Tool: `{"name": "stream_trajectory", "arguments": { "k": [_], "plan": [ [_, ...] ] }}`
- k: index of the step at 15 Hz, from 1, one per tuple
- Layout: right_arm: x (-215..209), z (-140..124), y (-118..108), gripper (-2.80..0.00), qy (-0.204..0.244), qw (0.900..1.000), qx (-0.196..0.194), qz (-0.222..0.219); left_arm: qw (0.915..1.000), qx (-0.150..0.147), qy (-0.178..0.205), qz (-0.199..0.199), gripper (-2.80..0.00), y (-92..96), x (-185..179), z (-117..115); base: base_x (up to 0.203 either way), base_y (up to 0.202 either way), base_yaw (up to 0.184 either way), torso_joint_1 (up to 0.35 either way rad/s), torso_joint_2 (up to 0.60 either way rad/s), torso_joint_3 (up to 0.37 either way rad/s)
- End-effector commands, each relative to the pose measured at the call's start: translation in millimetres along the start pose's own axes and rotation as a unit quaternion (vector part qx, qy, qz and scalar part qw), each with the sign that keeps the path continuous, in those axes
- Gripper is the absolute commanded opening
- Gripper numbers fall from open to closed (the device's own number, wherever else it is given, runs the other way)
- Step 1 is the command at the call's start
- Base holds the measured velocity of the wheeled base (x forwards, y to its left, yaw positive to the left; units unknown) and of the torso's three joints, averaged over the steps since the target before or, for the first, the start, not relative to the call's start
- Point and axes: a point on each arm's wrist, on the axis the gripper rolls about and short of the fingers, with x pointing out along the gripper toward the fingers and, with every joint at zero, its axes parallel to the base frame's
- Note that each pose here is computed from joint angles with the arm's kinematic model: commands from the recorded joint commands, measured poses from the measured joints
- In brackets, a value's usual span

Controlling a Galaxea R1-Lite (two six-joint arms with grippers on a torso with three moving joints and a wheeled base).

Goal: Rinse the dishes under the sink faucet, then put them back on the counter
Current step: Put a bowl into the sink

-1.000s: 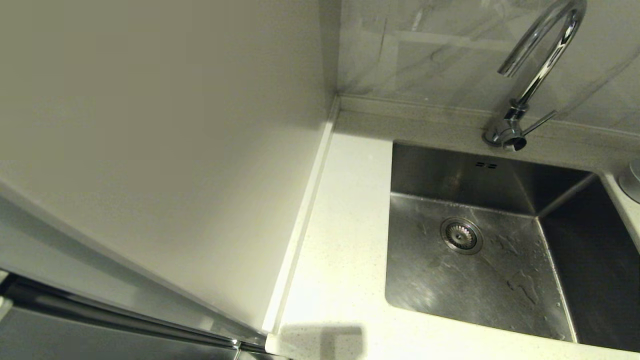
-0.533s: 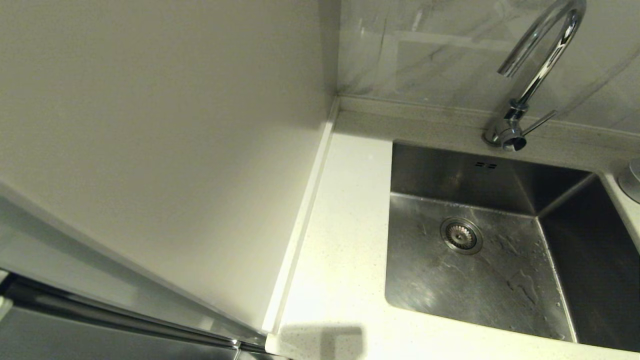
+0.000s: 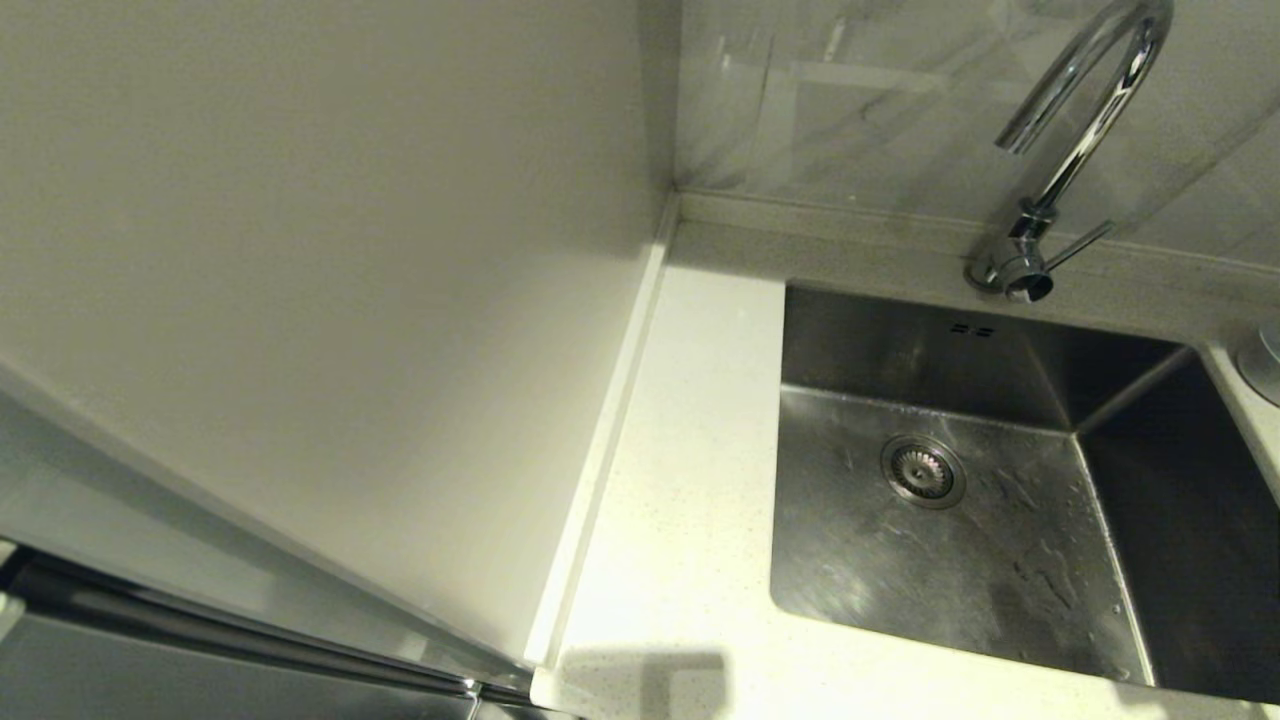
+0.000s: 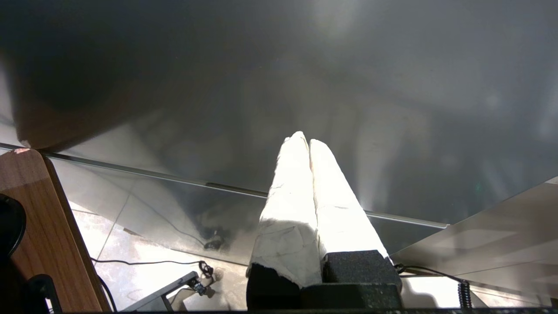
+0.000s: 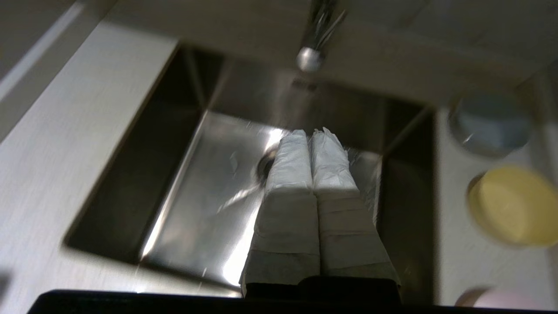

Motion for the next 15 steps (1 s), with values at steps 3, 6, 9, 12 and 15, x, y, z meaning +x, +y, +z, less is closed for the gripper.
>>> {"name": "stream_trajectory", "arguments": {
  "k": [3,6,9,12,15],
  "plan": [
    [107.2,82.8,-0.4,-2.80,0.040,0.995,-0.066,-0.069,1.0000,0.000,0.001,0.000,-2.80,0.0,0.2,-0.8,0.000,0.000,0.000,0.000,0.00,0.000],
    [116.2,74.2,-12.2,-2.80,0.154,0.961,-0.195,-0.122,1.0000,0.000,0.001,0.000,-2.80,0.0,0.2,-0.8,0.000,0.000,0.000,0.000,0.00,0.000],
    [113.0,56.8,-34.2,-2.80,0.250,0.913,-0.282,-0.155,1.0000,0.000,0.001,0.000,-2.80,0.0,0.2,-0.8,0.000,0.000,0.000,0.000,0.00,0.000],
    [120.2,31.1,-47.5,-2.80,0.326,0.902,-0.267,-0.095,1.0000,0.000,0.001,0.000,-2.80,0.0,0.2,-0.8,0.000,0.000,0.000,0.000,0.00,0.000],
    [122.4,11.5,-59.2,-2.80,0.384,0.905,-0.177,-0.034,1.0000,0.000,0.001,0.000,-2.80,0.0,0.1,-0.8,0.000,0.000,0.000,0.000,0.00,0.000]
  ]
}}
